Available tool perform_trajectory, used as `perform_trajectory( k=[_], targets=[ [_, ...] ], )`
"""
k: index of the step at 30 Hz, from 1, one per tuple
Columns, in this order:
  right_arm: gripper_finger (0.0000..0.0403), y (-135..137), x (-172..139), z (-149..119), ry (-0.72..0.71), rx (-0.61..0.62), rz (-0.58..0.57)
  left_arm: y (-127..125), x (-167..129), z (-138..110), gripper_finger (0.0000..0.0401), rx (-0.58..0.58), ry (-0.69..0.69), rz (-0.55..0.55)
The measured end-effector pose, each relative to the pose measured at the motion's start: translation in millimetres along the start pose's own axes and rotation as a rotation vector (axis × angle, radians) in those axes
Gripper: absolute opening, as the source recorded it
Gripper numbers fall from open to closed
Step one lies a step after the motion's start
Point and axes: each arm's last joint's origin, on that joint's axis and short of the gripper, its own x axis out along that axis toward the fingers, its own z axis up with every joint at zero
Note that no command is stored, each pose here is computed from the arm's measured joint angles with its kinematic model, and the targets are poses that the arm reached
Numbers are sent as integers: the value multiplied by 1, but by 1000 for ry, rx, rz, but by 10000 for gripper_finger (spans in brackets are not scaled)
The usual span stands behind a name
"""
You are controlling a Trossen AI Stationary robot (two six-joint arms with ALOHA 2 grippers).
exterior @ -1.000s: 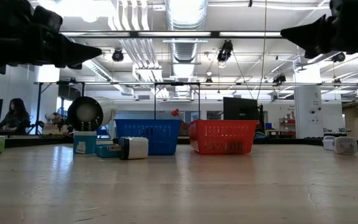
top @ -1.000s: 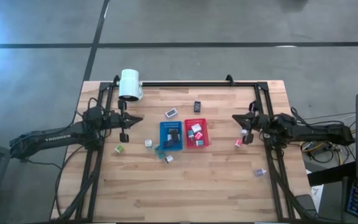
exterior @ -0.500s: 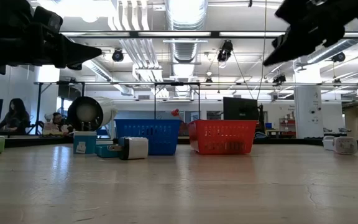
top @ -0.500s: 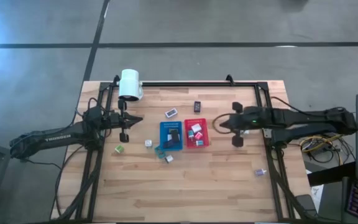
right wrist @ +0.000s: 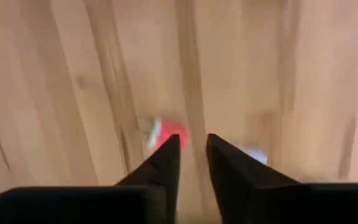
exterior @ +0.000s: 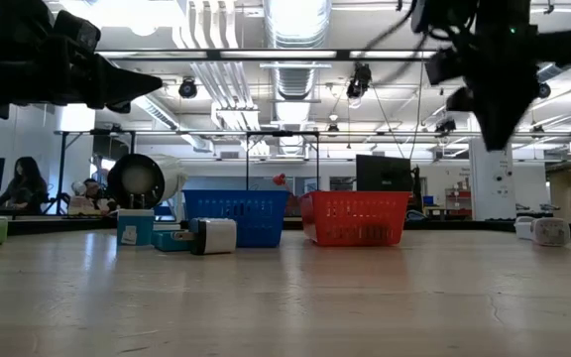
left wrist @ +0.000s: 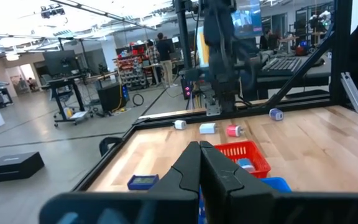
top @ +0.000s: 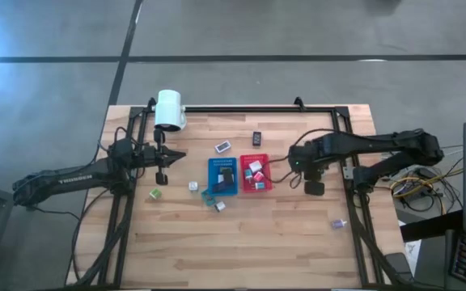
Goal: Pick & Place Office items
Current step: Put the pink adaptor into the red bin
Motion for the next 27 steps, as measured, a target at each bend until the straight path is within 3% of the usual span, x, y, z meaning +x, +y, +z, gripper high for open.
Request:
perform_trajectory(
  k=[6,10,15,20,27],
  targets=[
    [154,6,31,-3,194,-108,25,0,0,0,5,-3,0,0],
    [200,11,46,-3,235,-180,46,0,0,0,5,-2,0,0],
    [241,22,60,-9,271,-358,58,0,0,0,5,-2,0,0],
    [245,27,76,-13,234,-445,44,0,0,0,5,-2,0,1],
    [222,27,86,-18,249,-440,31,0,0,0,5,-2,1,1]
  ],
)
